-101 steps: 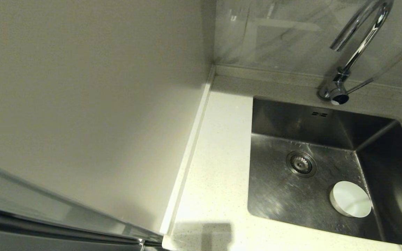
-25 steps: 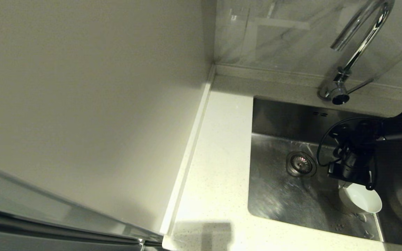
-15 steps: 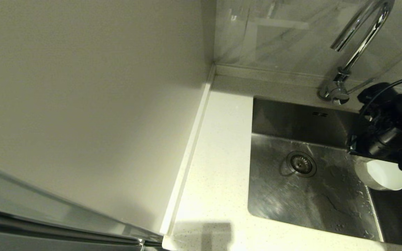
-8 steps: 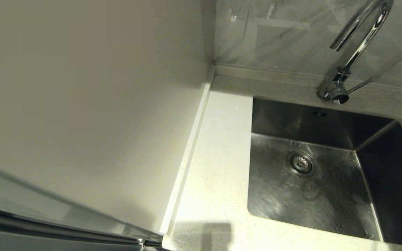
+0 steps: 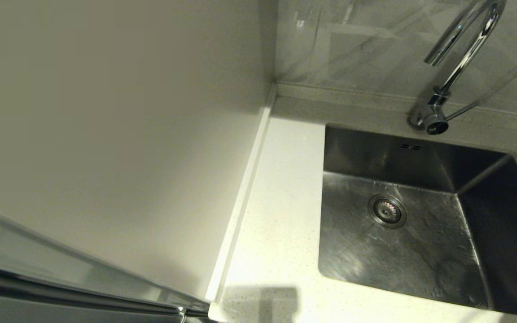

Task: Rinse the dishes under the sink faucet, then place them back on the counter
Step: Put a bowl back to the table from the sink

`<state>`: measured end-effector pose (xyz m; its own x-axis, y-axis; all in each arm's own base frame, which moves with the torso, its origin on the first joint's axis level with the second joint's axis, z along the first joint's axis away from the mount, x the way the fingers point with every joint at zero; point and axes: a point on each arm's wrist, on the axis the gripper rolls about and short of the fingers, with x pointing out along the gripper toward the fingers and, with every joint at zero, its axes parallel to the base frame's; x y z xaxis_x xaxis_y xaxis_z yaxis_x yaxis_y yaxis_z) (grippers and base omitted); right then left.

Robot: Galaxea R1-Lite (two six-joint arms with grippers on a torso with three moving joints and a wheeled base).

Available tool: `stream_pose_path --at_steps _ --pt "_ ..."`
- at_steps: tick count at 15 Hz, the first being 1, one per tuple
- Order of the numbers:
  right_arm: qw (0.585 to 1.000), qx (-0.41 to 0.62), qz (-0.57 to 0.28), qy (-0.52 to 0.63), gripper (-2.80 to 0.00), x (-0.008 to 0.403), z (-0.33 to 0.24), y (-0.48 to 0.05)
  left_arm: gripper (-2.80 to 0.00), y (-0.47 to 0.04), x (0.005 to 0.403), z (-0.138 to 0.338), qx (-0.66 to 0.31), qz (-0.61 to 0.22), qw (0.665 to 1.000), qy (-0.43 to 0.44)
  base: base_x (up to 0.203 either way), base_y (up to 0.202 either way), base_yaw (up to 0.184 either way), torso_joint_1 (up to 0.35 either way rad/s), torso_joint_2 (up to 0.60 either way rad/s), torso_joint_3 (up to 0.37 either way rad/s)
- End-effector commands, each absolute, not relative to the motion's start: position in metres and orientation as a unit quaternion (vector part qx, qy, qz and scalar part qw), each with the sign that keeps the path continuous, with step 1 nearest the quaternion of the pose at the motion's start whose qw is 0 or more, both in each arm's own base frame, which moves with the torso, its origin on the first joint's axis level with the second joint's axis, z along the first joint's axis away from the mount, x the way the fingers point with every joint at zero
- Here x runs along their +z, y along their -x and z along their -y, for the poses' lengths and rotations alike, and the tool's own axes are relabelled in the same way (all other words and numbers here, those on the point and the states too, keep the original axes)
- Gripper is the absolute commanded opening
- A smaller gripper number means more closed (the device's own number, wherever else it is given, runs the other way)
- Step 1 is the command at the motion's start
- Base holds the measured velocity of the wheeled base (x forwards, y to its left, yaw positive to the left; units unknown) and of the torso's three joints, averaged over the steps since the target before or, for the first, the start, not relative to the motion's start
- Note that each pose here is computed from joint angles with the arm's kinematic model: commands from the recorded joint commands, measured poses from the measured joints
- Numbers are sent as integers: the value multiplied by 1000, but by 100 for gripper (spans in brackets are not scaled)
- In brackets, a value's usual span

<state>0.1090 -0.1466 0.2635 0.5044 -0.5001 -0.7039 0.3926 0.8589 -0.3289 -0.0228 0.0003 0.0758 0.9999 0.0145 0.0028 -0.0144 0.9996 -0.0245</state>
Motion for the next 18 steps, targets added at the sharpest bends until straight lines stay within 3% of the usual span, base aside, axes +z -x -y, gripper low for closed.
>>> stream_pose_path --at_steps 1,13,18 --pt "851 -270 -450 40 -280 253 154 -89 -280 23 76 0 8 3 1000 12 0 0 0 0 0 0" --pt "805 -228 -544 -65 -280 189 191 -93 -280 23 76 0 8 3 1000 12 0 0 0 0 0 0" --pt "813 -233 -532 -38 -280 170 211 -110 -280 23 76 0 8 3 1000 12 0 0 0 0 0 0"
